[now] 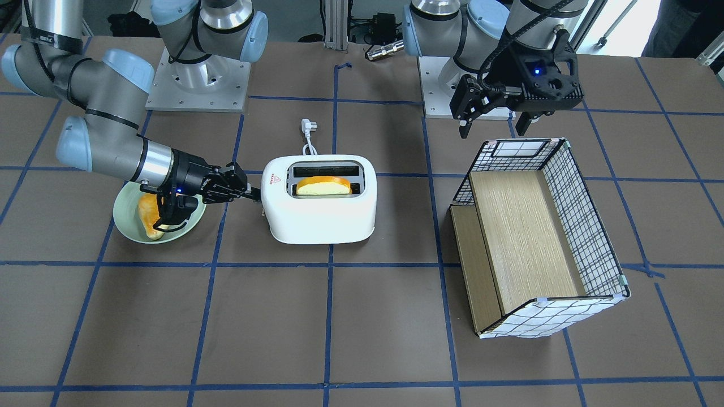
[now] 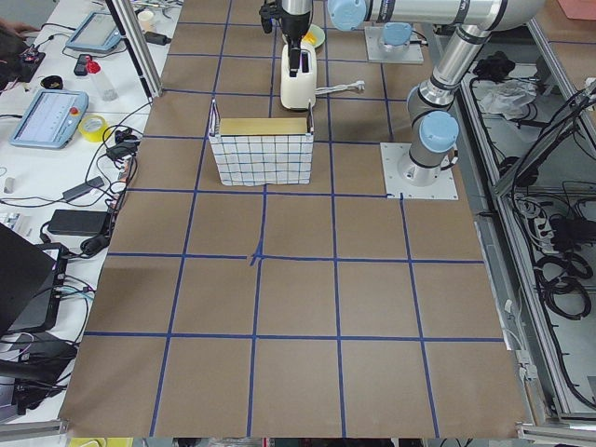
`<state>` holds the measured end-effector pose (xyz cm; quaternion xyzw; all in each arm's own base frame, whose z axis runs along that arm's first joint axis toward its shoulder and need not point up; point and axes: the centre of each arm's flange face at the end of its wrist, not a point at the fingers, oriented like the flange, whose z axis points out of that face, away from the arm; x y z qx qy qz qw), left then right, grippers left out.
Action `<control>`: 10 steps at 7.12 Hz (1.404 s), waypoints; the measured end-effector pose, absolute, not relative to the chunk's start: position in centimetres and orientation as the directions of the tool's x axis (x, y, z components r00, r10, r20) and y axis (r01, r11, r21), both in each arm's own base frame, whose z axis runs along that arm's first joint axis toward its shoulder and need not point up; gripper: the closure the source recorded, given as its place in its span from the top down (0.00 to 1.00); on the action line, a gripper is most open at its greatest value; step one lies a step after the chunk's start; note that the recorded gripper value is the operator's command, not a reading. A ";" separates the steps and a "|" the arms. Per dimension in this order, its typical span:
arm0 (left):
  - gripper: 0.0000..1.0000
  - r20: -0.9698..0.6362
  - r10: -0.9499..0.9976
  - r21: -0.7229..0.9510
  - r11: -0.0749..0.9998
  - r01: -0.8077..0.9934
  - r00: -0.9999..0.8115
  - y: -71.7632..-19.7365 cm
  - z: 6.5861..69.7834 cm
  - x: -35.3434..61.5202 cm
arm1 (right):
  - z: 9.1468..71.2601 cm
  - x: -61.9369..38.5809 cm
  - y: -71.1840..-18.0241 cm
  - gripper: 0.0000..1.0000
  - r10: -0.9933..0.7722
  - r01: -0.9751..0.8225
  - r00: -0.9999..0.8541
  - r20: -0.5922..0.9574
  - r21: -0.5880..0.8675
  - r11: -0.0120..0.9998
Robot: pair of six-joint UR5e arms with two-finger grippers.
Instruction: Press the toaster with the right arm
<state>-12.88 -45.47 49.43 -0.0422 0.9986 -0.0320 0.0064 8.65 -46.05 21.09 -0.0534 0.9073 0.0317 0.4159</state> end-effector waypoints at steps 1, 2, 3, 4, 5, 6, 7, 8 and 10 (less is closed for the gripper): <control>1.00 -0.010 -0.085 -0.064 0.994 -0.084 -0.996 -45.5 49.4 -12.9 | 21.1 8.6 -46.0 0.00 -0.071 -0.123 -0.650 -0.756 0.012 0.992; 1.00 -0.011 -0.085 -0.064 0.994 -0.084 -0.996 -45.5 49.4 -12.9 | 21.4 8.7 -46.1 0.00 -0.067 -0.119 -0.654 -0.754 0.014 0.993; 1.00 -0.011 -0.085 -0.064 0.994 -0.084 -0.996 -45.5 49.4 -12.9 | 22.0 8.7 -46.1 0.00 -0.057 -0.110 -0.661 -0.748 0.021 0.994; 1.00 -0.011 -0.085 -0.064 0.994 -0.084 -0.996 -45.5 49.4 -12.9 | 23.0 8.6 -46.0 0.00 -0.040 -0.091 -0.677 -0.735 0.029 0.995; 1.00 -0.011 -0.085 -0.065 0.994 -0.084 -0.996 -45.5 49.4 -12.9 | 24.5 8.6 -45.9 0.00 -0.006 -0.054 -0.694 -0.720 0.044 0.998; 1.00 -0.011 -0.085 -0.064 0.994 -0.084 -0.996 -45.5 49.4 -12.9 | 26.3 8.6 -46.0 0.00 0.038 -0.009 -0.717 -0.696 0.063 0.998; 1.00 -0.011 -0.085 -0.065 0.994 -0.084 -0.996 -45.5 49.4 -12.9 | 28.5 8.5 -46.5 0.00 0.066 0.018 -0.748 -0.660 0.079 0.997; 1.00 -0.011 -0.085 -0.064 0.994 -0.084 -0.996 -45.5 49.4 -12.9 | 31.1 8.4 -47.3 0.00 0.080 0.027 -0.788 -0.610 0.095 0.995; 1.00 -0.010 -0.085 -0.064 0.994 -0.084 -0.996 -45.5 49.4 -12.9 | 38.0 9.0 -48.9 0.00 0.091 0.040 -0.883 -0.461 0.117 0.992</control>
